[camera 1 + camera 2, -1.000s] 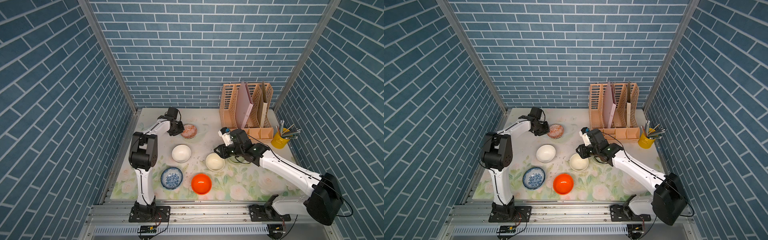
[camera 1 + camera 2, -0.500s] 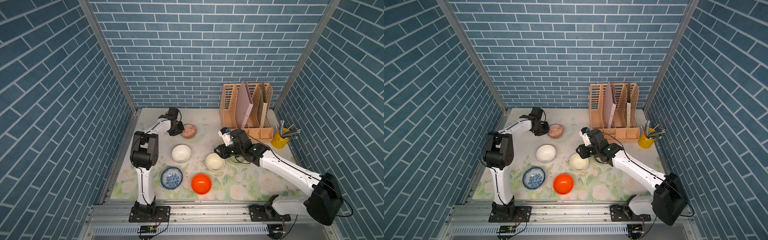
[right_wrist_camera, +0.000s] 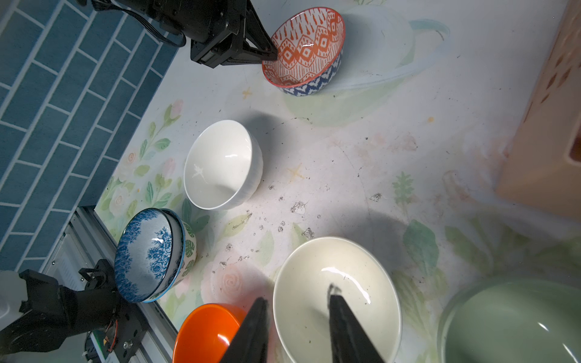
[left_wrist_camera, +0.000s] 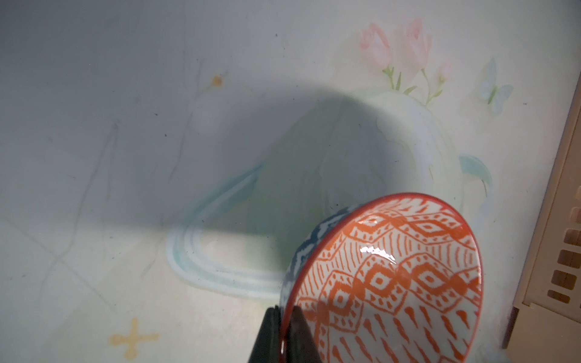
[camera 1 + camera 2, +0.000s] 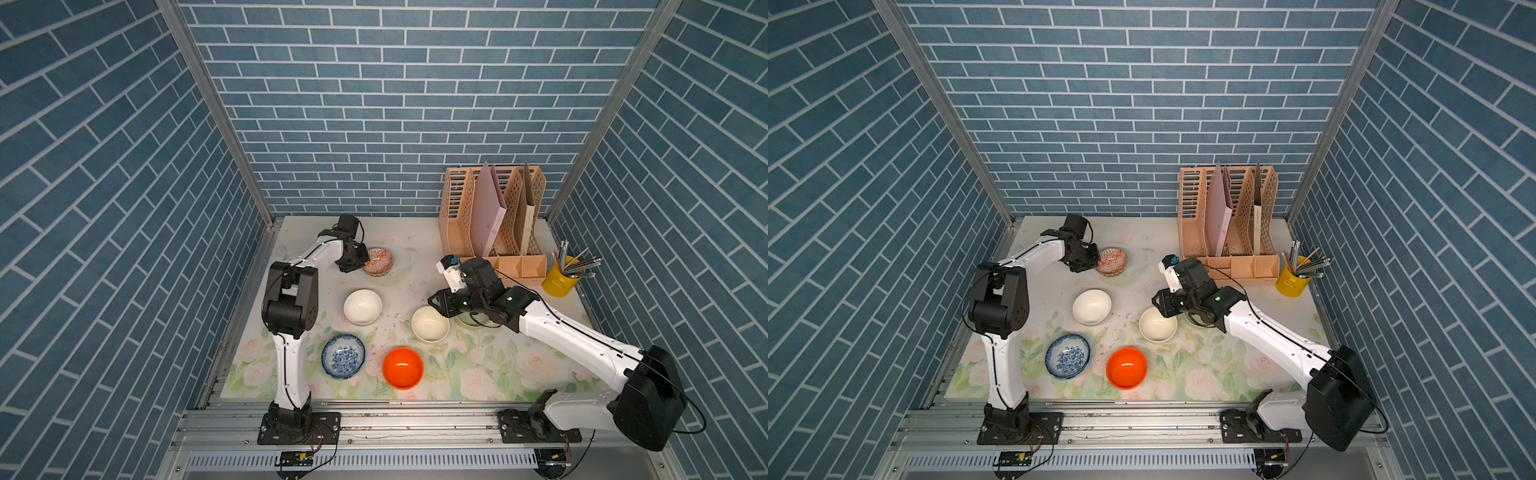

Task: Stack the bowls
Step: Pick up the bowl from the center of the board.

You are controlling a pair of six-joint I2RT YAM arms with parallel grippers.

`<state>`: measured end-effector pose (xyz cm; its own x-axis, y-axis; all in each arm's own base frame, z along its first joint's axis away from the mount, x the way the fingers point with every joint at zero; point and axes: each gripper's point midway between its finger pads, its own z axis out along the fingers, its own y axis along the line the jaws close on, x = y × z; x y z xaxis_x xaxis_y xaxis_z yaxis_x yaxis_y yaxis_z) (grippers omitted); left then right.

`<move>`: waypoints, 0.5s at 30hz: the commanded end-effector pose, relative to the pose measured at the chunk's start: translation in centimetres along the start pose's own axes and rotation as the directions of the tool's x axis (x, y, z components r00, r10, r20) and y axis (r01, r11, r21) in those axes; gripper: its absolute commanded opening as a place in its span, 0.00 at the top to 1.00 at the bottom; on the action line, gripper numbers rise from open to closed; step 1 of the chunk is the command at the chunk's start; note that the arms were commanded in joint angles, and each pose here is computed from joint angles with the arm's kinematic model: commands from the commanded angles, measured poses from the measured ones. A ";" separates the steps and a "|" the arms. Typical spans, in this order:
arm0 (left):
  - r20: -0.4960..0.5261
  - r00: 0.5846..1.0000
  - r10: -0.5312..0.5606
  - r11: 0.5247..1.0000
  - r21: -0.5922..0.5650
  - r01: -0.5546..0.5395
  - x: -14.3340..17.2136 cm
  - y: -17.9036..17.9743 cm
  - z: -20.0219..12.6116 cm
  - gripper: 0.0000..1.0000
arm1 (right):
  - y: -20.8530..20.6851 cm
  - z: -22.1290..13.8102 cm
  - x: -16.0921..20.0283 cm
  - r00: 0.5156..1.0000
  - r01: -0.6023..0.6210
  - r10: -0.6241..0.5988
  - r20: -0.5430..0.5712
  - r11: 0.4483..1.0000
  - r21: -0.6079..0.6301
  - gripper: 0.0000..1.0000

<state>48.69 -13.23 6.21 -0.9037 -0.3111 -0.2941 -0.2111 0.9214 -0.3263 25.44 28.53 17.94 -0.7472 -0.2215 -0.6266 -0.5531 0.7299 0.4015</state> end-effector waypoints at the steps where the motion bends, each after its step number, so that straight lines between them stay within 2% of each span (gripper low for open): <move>1: -0.021 1.000 0.012 1.000 -0.028 -0.013 0.2 0.2 0.2 1.00 | 0.0 -0.2 -0.1 1.000 0.012 -0.012 0.005 1.000 0.001 0.64; 15: -0.012 0.999 0.039 0.998 0.057 -0.038 -0.4 -2.0 -3.5 1.00 | -0.1 0.1 0.1 1.000 0.011 -0.011 0.003 1.000 -0.003 0.64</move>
<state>47.87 -13.45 6.70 -0.9252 -0.2854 -0.2499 -0.1993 0.9263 -0.3198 25.44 28.54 17.96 -0.7467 -0.2211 -0.6274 -0.5536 0.7294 0.4019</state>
